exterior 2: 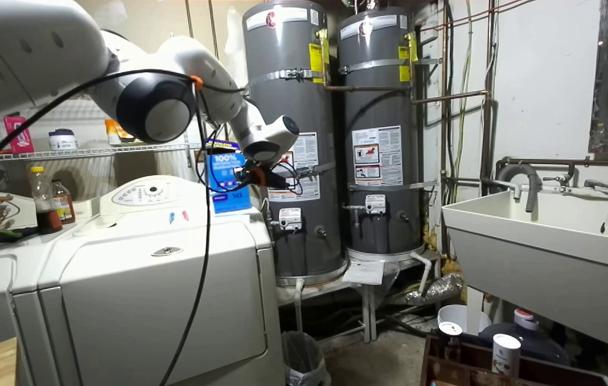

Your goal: Remove the blue spoon from the brown stool and put it on the washing machine on the right

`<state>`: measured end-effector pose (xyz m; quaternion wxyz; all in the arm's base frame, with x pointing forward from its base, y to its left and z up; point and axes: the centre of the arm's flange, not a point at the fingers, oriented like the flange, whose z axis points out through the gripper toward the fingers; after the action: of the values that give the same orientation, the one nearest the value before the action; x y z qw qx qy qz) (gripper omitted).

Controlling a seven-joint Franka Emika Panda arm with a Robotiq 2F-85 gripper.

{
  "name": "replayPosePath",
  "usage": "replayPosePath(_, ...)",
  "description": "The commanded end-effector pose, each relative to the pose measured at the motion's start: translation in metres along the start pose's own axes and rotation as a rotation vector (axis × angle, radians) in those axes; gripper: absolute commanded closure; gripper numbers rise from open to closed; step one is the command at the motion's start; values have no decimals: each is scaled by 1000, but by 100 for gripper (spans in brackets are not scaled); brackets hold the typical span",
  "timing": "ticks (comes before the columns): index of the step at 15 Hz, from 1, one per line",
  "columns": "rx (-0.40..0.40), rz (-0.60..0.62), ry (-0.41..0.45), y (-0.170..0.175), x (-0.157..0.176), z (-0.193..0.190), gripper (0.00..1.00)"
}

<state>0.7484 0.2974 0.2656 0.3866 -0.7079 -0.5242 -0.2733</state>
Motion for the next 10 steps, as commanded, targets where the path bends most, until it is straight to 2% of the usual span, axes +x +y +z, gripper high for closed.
replayPosePath(1, 64, 23, 25, 32, 14, 29, 99)
replayPosePath(5, 91, 80, 8, 34, 6, 51, 99)
replayPosePath(10, 57, 168, 11, 39, -9, 61, 99)
